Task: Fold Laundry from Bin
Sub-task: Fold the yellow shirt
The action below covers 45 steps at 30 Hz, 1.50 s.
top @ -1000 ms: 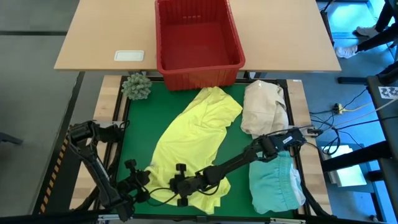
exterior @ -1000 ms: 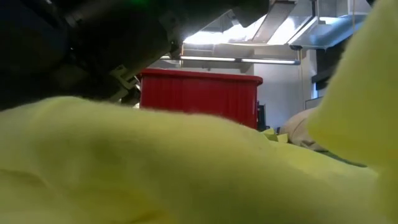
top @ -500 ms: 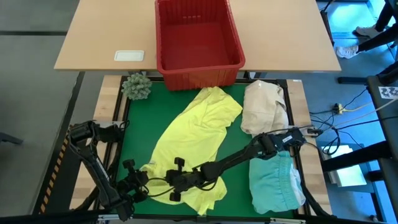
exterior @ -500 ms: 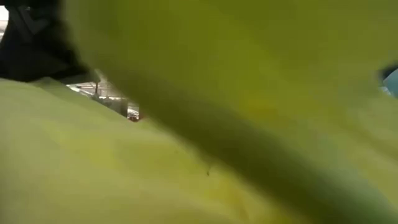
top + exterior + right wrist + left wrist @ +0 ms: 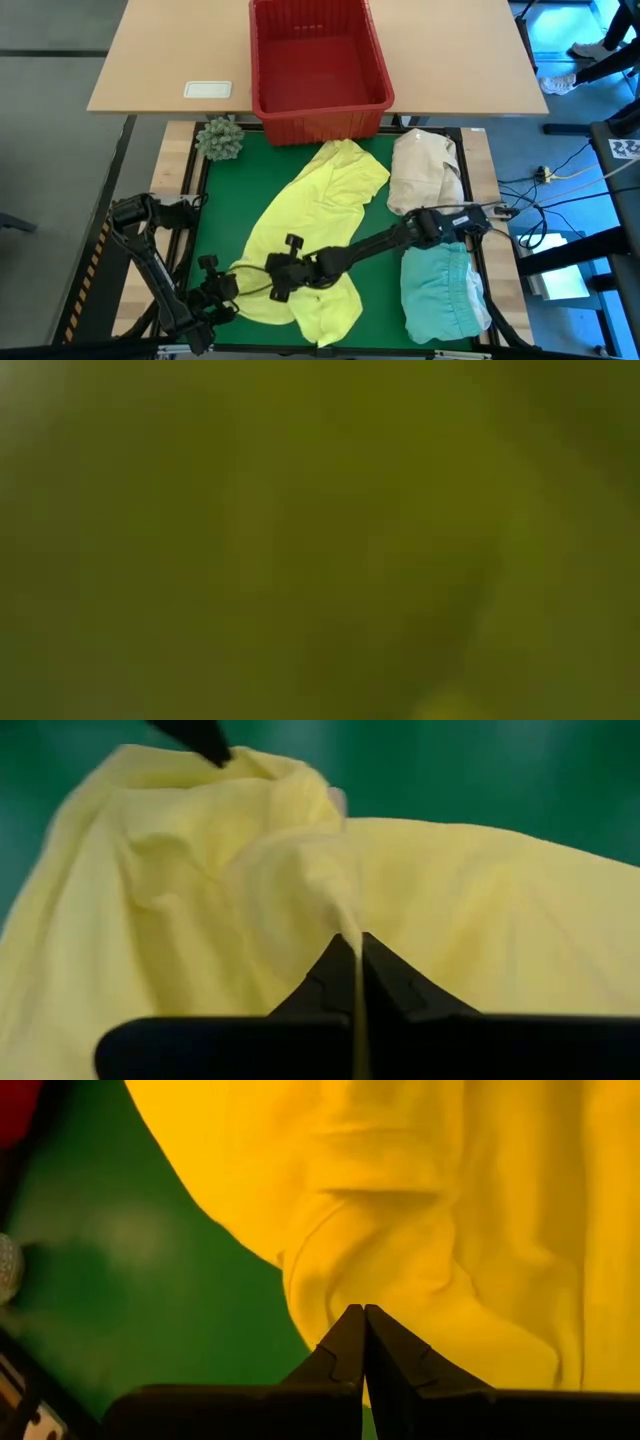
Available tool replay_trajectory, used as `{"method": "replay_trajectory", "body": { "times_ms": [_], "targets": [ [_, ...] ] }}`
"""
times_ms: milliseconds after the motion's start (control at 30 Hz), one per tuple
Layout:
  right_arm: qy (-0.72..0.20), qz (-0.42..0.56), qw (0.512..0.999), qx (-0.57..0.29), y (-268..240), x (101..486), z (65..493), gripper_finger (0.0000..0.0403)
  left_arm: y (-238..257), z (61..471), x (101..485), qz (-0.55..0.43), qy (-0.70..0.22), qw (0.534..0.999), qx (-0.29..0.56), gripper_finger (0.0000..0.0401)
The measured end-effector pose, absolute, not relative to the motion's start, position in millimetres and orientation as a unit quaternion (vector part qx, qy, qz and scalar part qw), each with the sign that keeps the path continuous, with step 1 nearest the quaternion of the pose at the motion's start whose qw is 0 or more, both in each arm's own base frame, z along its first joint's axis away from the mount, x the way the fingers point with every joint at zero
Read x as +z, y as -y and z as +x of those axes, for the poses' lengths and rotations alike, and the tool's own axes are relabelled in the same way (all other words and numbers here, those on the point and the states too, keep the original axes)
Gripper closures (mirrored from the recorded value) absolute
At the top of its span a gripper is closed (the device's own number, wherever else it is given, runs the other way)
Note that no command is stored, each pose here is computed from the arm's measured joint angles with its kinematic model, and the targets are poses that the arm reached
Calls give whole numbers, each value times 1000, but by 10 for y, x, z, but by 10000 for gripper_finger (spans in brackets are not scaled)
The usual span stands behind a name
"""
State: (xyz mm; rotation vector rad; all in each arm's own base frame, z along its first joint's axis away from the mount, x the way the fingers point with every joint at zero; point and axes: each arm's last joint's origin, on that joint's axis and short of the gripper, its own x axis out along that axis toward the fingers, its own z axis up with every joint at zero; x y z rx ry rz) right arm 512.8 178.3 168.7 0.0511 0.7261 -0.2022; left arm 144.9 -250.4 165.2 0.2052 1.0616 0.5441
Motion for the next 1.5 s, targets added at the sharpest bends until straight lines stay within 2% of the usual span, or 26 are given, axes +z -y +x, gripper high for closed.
{"method": "replay_trajectory", "body": {
  "times_ms": [200,433,767,1000,1167,1500],
  "targets": [
    [-375,41,920,-103,-1568,1654,5175,401,2525,1485,1659,104,-458,848,245,401],
    [-382,59,918,-93,-1442,1650,5215,401,2610,1658,1643,193,-428,869,155,389],
    [-397,77,911,-77,-1388,1634,5220,400,2410,1884,1574,246,-506,817,129,295],
    [-404,77,908,-73,-1391,1625,5210,400,2345,1944,1556,282,-517,800,116,240],
    [-406,80,908,-69,-1392,1623,5210,400,2319,1975,1555,307,-520,790,105,224],
    [-408,85,907,-60,-1398,1623,5211,400,2256,1960,1471,330,-535,773,91,222]
  ]
}}
